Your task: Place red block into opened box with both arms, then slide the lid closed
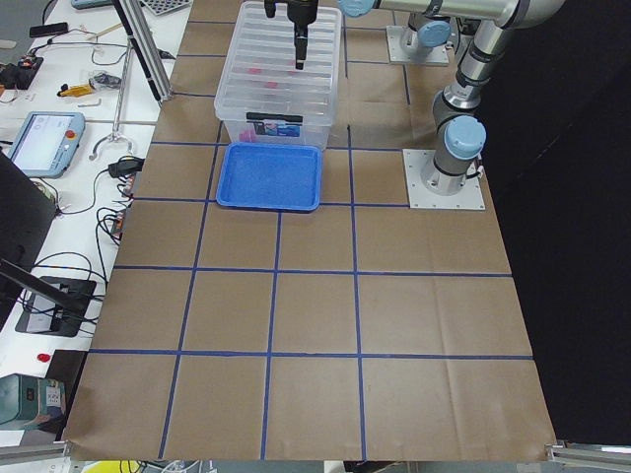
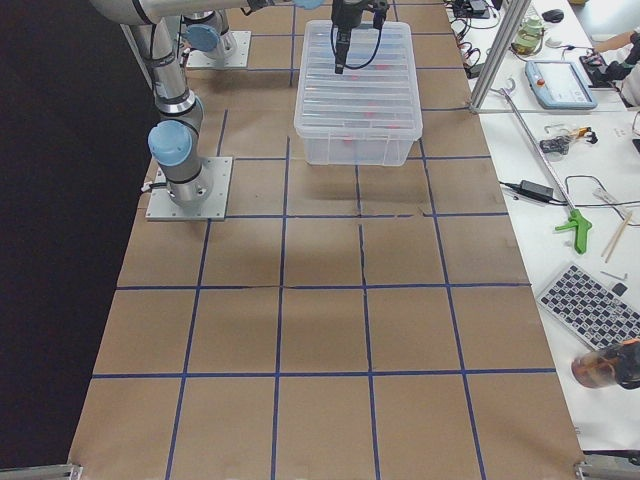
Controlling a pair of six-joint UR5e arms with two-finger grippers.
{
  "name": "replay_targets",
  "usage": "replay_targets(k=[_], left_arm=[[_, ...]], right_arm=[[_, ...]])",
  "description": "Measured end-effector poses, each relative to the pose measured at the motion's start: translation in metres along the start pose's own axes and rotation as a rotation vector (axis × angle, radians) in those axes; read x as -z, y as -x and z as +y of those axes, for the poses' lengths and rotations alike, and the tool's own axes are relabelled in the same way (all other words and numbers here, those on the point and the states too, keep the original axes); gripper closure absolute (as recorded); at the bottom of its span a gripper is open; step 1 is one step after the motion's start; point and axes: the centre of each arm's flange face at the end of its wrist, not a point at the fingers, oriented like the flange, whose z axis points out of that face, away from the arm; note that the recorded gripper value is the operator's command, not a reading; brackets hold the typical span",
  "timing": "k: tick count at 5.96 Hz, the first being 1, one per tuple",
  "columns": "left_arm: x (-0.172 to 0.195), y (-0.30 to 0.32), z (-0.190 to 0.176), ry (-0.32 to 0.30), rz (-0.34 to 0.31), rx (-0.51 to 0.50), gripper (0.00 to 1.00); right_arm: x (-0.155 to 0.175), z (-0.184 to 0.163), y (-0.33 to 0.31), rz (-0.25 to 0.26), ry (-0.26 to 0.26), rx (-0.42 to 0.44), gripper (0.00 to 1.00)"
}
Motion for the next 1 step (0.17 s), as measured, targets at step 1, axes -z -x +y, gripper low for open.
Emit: replay_targets(k=[1], left_arm=[[-0.0003,-0.0001,0.0001,0.001,0.001,0.0,0.02]], right_arm=[[0.0,0.0004,0.0004,0.0,0.0,0.001,0.0]])
